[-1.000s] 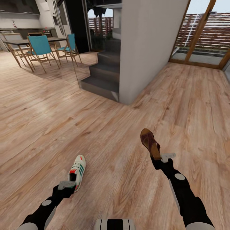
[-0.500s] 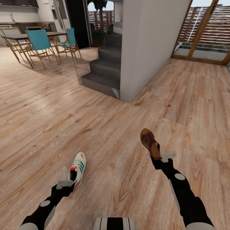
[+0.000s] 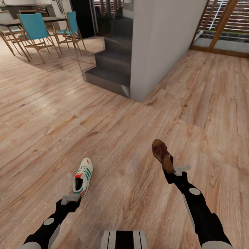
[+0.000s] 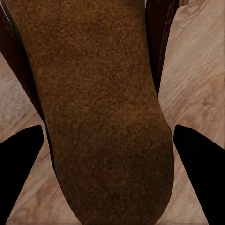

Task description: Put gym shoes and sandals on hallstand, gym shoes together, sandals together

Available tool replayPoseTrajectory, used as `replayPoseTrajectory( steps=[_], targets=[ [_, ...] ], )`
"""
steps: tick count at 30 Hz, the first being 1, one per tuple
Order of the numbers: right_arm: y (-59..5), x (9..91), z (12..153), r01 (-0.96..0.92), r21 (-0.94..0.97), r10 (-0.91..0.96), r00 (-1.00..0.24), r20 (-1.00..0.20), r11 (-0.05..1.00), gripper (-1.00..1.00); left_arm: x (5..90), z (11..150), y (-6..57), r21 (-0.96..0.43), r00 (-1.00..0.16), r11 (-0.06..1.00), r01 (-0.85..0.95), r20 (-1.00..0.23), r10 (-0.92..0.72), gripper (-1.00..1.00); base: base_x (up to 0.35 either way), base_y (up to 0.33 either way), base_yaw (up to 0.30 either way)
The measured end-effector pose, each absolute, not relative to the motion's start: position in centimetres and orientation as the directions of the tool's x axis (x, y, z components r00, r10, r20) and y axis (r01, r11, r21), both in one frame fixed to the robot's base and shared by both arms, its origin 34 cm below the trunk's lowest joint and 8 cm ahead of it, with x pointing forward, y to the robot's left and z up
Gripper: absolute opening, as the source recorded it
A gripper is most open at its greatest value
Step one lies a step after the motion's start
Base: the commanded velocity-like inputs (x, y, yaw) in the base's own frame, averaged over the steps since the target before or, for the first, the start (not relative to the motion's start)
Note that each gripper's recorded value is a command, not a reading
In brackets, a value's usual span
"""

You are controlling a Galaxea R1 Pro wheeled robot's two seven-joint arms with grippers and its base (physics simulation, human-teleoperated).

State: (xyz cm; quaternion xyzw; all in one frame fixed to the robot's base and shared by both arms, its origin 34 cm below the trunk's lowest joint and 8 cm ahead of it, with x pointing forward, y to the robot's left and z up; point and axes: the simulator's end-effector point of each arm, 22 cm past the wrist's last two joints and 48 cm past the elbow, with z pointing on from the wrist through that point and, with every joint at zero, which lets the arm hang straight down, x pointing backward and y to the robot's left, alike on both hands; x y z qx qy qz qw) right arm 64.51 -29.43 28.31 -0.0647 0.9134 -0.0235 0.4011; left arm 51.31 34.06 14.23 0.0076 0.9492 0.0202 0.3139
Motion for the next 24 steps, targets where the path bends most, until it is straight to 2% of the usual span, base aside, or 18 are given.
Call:
replayPoseTrajectory(
  steps=[19, 24],
  targets=[
    [-29.4, 63.6, 26.2, -0.103, -0.091, -0.137, -0.696, -0.705, 0.991, -1.0, 49.8, 12.7, 34.1, 0.043, -0.82, 0.999, 0.003, -0.571, 0.027, 1.0, 0.002, 0.0, 0.0],
    [-29.4, 63.6, 26.2, -0.103, -0.091, -0.137, -0.696, -0.705, 0.991, -1.0, 49.9, 12.7, 34.1, 0.044, -0.82, 0.999, 0.003, -0.572, 0.027, 1.0, 0.181, 0.0, 0.0]
  ],
)
